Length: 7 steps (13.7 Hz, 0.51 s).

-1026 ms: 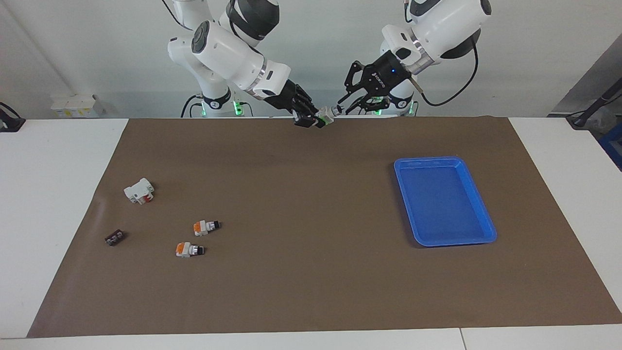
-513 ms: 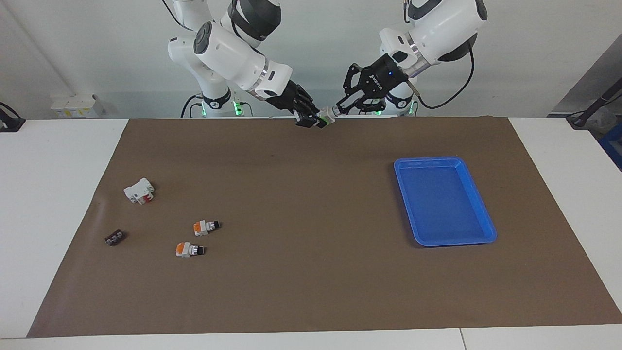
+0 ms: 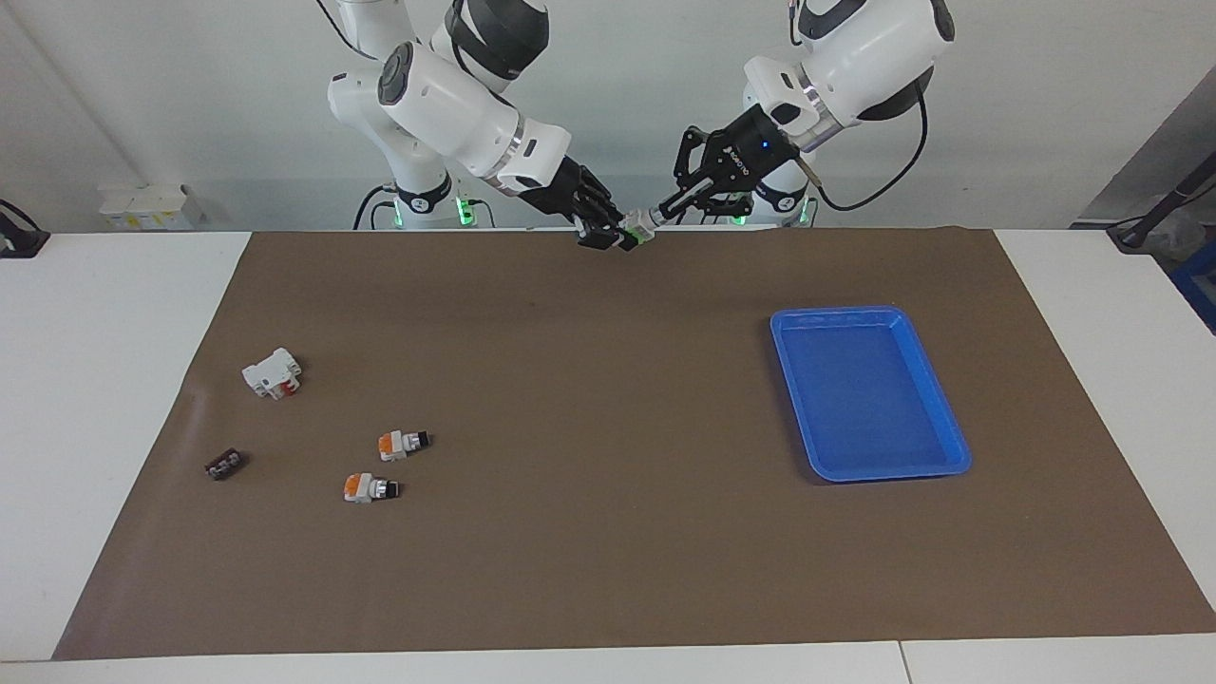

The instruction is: Turn and place switch with both arms

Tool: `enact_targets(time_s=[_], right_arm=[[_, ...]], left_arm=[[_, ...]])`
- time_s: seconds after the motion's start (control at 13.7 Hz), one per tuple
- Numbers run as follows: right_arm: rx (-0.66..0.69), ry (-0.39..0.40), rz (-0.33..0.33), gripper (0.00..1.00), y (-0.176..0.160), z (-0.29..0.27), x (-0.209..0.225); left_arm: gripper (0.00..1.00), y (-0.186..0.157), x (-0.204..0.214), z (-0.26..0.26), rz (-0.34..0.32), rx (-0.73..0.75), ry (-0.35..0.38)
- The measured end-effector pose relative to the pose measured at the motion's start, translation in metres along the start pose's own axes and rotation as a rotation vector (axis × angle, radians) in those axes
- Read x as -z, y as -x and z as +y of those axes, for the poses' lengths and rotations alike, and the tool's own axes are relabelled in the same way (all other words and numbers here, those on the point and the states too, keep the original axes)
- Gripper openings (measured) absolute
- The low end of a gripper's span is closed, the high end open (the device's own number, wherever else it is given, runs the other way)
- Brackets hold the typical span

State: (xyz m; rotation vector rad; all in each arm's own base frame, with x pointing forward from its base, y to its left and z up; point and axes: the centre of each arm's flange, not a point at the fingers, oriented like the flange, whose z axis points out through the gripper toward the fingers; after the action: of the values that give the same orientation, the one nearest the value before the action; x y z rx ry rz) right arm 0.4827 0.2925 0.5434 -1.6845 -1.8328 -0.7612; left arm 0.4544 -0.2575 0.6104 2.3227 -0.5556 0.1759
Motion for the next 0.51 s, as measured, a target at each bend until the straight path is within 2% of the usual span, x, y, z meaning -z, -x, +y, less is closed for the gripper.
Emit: enact_targets(time_s=[0.51], right_arm=[[0.003,0.001,-0.001,0.33,-0.001,-0.001,0.002]], left_arm=[[0.1,0.004,0.002,0.013,0.004,0.549,-0.009]])
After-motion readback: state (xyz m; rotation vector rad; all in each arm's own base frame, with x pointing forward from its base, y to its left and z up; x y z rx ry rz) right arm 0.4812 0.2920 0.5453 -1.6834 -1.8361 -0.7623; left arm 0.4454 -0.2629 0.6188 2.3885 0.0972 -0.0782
